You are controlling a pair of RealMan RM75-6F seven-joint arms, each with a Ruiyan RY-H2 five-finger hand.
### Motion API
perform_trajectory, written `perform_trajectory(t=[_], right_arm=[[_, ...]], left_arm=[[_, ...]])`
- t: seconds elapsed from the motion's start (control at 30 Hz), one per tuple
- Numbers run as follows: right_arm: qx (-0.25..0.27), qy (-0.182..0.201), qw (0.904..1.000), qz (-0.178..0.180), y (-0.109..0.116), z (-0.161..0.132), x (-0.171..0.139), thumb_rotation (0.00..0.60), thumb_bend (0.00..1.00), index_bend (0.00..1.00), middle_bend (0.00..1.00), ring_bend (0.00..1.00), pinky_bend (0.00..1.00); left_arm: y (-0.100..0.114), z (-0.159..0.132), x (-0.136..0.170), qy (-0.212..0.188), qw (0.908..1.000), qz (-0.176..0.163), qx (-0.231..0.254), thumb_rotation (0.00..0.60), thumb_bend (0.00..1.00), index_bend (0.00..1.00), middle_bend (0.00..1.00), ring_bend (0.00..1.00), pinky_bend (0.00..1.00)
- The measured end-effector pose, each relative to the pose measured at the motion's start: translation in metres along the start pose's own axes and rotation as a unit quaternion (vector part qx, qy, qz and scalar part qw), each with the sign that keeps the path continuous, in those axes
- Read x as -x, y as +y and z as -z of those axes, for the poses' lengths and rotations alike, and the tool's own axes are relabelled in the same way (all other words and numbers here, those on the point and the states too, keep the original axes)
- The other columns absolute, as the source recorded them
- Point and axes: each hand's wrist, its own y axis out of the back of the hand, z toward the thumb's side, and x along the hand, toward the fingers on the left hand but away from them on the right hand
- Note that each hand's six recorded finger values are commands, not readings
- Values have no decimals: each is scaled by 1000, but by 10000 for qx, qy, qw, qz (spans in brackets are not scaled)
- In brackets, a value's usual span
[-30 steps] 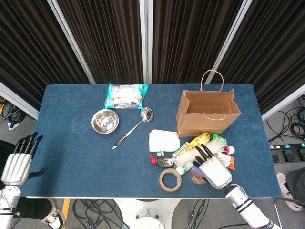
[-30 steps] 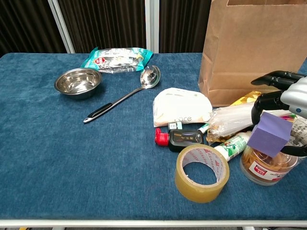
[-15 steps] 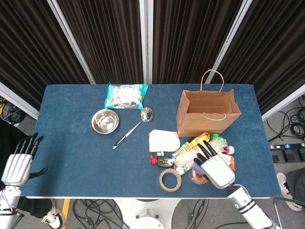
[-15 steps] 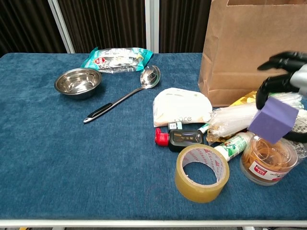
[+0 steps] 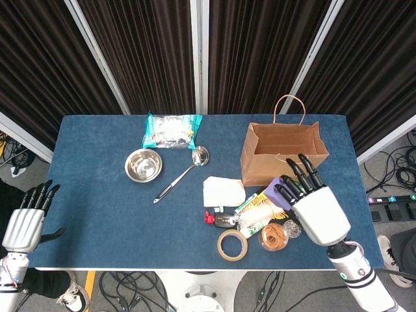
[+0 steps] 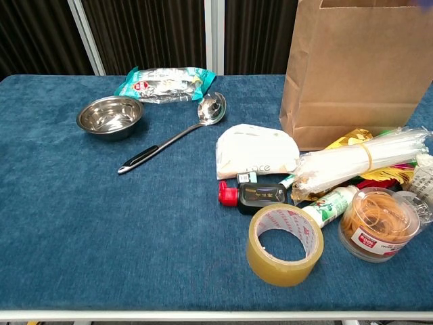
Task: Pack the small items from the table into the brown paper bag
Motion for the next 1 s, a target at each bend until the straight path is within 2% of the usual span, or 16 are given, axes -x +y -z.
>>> perform_trajectory(t=[0.13, 0.23, 0.37, 0.5, 0.63, 0.83, 1.0], right_arm=[[-160, -223, 9989, 370, 27, 16, 28, 600, 174, 502, 416, 89, 0], [-252, -422, 9975, 515, 38, 29, 47, 600, 174, 503, 416, 89, 0], [-357, -744, 9957, 416, 34, 50, 63, 600, 174, 503, 415, 89, 0], [-364, -1107, 9930, 208, 14, 73, 75, 600, 173, 503, 415, 89, 0], [-224, -1393, 9900, -33, -17, 89, 84, 600, 171, 505, 412, 89, 0], [111, -1528, 9874, -387, -62, 93, 95, 600, 149, 501, 399, 89, 0], [384, -1479, 9867, -554, -77, 88, 100, 600, 17, 376, 338, 74, 0]], left_arm=[[0, 0, -1, -9, 10000, 0, -14, 600, 114, 81, 88, 0, 111], [1, 1, -2, -8, 10000, 5, -22, 600, 114, 81, 88, 0, 111], [1, 0, -4, -20, 10000, 9, -25, 600, 114, 81, 88, 0, 111], [1, 0, -7, -39, 10000, 22, -43, 600, 114, 81, 88, 0, 111], [1, 0, -9, -41, 10000, 27, -65, 600, 114, 81, 88, 0, 111], [-1, 1, -10, -31, 9999, 67, -90, 600, 114, 81, 88, 0, 111], [-3, 1, -11, -24, 9999, 100, -104, 600, 114, 81, 88, 0, 111]])
